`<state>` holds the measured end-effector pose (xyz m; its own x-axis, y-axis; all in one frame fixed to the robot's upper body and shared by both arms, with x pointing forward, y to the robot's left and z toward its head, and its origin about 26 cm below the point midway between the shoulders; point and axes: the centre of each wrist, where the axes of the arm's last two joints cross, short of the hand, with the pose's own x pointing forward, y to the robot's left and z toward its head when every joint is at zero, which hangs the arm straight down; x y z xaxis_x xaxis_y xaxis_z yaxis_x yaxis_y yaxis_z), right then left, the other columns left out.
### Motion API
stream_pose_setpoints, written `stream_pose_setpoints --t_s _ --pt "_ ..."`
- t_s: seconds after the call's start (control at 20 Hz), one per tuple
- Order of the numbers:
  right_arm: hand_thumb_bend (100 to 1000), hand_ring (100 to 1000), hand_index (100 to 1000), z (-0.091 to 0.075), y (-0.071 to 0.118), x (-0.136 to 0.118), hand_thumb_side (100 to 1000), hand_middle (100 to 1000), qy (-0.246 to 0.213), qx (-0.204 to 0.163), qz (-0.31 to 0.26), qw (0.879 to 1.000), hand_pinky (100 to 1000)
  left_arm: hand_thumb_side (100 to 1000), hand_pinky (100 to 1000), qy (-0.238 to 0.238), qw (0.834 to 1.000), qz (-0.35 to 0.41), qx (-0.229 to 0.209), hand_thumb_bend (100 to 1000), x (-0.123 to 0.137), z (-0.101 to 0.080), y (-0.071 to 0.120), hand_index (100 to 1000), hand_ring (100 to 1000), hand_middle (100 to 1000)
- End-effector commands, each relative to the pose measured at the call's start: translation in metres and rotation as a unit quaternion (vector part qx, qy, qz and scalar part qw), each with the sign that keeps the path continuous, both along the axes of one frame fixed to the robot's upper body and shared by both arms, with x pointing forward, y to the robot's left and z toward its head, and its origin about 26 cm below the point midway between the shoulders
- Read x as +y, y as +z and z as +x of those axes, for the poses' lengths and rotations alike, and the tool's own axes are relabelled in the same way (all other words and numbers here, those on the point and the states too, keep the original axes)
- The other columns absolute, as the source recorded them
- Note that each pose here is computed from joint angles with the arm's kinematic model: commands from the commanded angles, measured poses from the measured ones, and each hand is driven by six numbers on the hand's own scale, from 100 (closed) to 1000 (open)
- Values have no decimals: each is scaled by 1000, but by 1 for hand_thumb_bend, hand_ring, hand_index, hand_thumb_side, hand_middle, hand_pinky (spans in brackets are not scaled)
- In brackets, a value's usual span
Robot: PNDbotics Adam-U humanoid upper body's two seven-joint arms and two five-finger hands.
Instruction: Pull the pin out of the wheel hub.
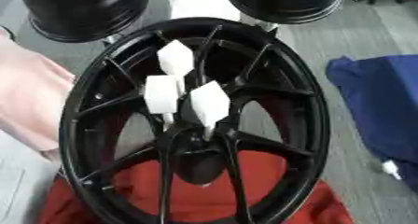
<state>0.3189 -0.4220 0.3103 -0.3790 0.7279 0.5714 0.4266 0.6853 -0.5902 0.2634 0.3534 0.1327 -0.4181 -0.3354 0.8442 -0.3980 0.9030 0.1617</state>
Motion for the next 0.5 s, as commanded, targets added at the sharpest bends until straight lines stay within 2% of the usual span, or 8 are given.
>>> stream_pose_setpoints --t_s 0.05,0.25,0.4,0.5 --pt "100 820 688 0 11 31 463 657 66 -30 18 997 920 666 729 -15 1000 -1 -24 568 -5 2 13 704 700 670" --pt "100 830 695 8 5 60 558 668 129 -29 49 990 925 660 728 -27 998 -17 -46 570 -13 8 21 705 699 670" --pt "100 833 696 13 -2 76 529 669 168 -26 74 983 931 657 727 -32 997 -30 -59 570 -18 12 25 705 696 666" --pt "100 830 690 16 -7 84 459 664 192 -24 87 977 929 657 727 -34 997 -38 -64 571 -21 13 26 705 696 666"
